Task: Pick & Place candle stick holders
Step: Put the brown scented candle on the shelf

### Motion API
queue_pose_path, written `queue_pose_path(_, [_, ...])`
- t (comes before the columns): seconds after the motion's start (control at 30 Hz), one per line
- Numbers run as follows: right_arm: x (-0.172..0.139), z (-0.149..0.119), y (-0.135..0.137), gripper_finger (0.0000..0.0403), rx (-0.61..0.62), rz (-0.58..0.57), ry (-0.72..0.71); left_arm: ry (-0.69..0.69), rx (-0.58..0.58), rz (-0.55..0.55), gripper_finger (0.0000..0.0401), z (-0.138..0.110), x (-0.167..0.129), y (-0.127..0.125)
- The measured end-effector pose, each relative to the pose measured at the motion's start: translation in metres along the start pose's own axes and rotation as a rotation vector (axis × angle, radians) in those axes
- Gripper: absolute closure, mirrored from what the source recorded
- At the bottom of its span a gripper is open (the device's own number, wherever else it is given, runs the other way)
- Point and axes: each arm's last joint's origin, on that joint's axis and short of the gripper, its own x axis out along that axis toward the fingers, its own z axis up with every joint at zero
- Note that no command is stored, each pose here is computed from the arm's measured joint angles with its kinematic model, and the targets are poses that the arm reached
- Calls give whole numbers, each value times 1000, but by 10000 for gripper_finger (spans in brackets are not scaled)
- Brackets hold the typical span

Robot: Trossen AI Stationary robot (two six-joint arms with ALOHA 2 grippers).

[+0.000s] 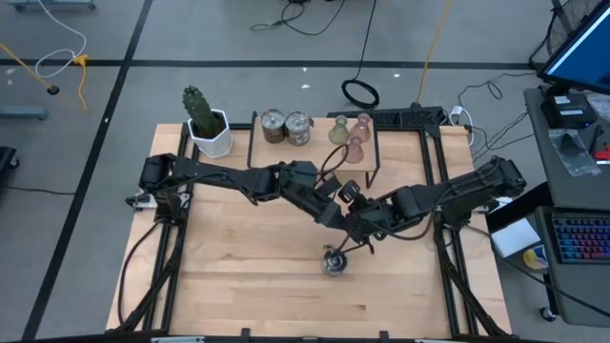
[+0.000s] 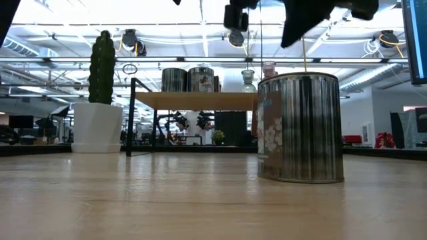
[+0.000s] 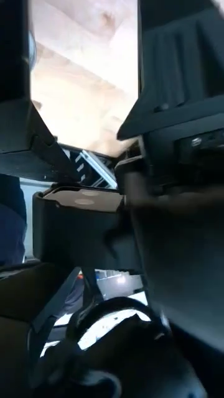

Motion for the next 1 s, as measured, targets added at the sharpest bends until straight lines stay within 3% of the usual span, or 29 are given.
queue_pose_path(0.33, [6, -5, 0, 403, 20, 15, 34, 13, 6, 22, 190, 3, -1, 6])
queue_pose_path(0.6, [-6, -34, 15, 403, 147, 154, 260, 172, -16, 291, 190, -16, -6, 34])
queue_pose_path(0.77, [-18, -56, 31, 403, 266, 206, 268, 116, 75, 356, 190, -27, 0, 30])
queue_pose_path(1.0, [-34, -87, 60, 403, 457, 166, 205, 55, 240, 499, 190, -58, 14, 22])
